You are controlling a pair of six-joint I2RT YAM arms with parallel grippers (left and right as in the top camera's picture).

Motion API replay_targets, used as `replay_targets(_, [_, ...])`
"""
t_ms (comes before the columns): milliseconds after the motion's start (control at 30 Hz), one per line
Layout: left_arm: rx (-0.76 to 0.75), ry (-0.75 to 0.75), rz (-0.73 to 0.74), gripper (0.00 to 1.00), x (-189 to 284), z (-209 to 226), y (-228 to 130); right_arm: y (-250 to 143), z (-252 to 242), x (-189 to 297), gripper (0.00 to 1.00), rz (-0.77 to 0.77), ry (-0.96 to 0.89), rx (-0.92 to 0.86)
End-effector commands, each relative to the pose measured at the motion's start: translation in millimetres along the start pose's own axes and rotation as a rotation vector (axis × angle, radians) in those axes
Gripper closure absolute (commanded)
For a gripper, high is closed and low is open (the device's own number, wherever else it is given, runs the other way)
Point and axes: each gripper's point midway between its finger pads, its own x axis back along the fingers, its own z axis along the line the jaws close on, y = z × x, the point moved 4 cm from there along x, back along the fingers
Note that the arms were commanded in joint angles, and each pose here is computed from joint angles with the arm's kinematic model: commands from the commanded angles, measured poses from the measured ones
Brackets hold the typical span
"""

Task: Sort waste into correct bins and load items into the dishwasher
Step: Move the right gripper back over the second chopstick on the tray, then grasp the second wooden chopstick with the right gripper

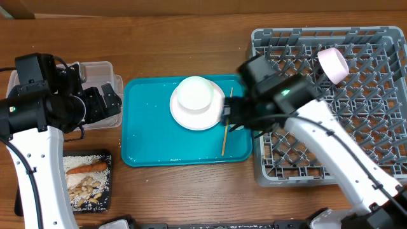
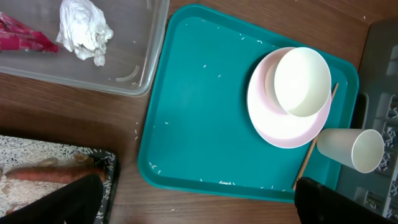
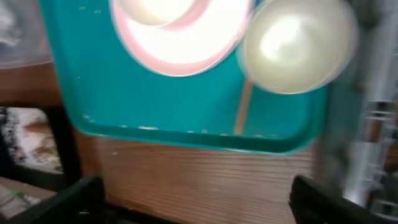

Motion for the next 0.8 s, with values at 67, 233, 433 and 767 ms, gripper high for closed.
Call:
replay_targets(67, [-0.016,0.005,-0.021,0.00,5.0,0.4,4.1,-26.6,20.5,-23.1,0.17,-0.012,-0.021,-0.079])
replay_targets(233, [-0.016,0.005,-0.021,0.00,5.0,0.4,4.1,-32.3,2.4,-42.4,0.53,-0.169,-0.200,-0.163])
replay_targets(433, [-0.016,0.005,-0.021,0.00,5.0,0.4,4.1,-40.0,2.4,-79.8,0.67,-0.265,-0.187,-0.105])
replay_targets(767, [-0.016,0.005,-0.021,0.00,5.0,0.4,4.1,-38.2,-41.7,-111.4,0.66,-0.411,-0.311,-0.089])
